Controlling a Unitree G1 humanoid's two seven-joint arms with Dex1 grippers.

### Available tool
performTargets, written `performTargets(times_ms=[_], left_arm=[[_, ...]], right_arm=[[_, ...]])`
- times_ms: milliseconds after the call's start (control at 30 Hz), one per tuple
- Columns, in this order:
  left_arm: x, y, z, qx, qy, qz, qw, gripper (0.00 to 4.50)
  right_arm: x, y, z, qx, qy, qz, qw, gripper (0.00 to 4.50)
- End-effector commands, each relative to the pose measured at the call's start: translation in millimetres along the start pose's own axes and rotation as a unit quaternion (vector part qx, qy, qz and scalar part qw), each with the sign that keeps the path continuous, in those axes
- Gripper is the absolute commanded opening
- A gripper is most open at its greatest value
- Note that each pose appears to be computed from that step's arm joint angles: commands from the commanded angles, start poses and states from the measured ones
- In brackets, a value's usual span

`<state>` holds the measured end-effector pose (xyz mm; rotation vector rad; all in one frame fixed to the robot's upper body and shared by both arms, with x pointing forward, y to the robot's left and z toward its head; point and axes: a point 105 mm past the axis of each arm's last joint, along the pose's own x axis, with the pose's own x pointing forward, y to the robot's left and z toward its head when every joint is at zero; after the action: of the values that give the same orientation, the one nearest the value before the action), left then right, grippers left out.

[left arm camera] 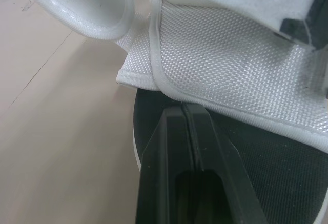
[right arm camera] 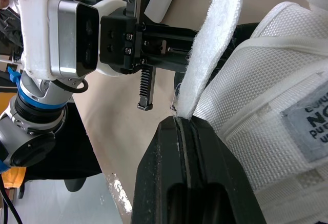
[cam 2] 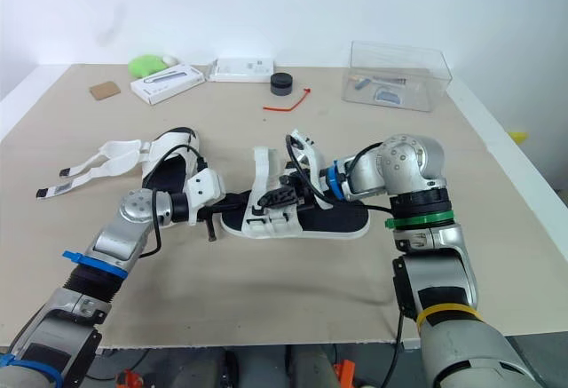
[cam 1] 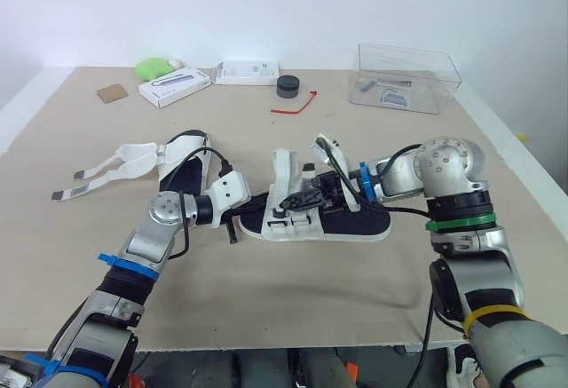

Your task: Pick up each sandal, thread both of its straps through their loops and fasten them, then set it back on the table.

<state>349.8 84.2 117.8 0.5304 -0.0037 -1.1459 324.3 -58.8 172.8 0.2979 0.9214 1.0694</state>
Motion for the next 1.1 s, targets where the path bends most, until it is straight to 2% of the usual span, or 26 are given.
performTargets(times_ms=[33,433,1100], left_arm=[[0,-4,-6,0.002,0.014,-0.002,1.0,0.0],[3,-6,-7,0.002,0.016,-0.001,1.0,0.0],[4,-5,-7,-0.001,0.017,0.003,1.0,0.0]], right_arm=[[0,9,-1,-0.008,0.009,0.025,1.0,0.06],[5,5,-18,0.006,0.032,0.023,0.999,0.06],[10,13,-29,-0.068,0.051,-0.003,0.996,0.06]])
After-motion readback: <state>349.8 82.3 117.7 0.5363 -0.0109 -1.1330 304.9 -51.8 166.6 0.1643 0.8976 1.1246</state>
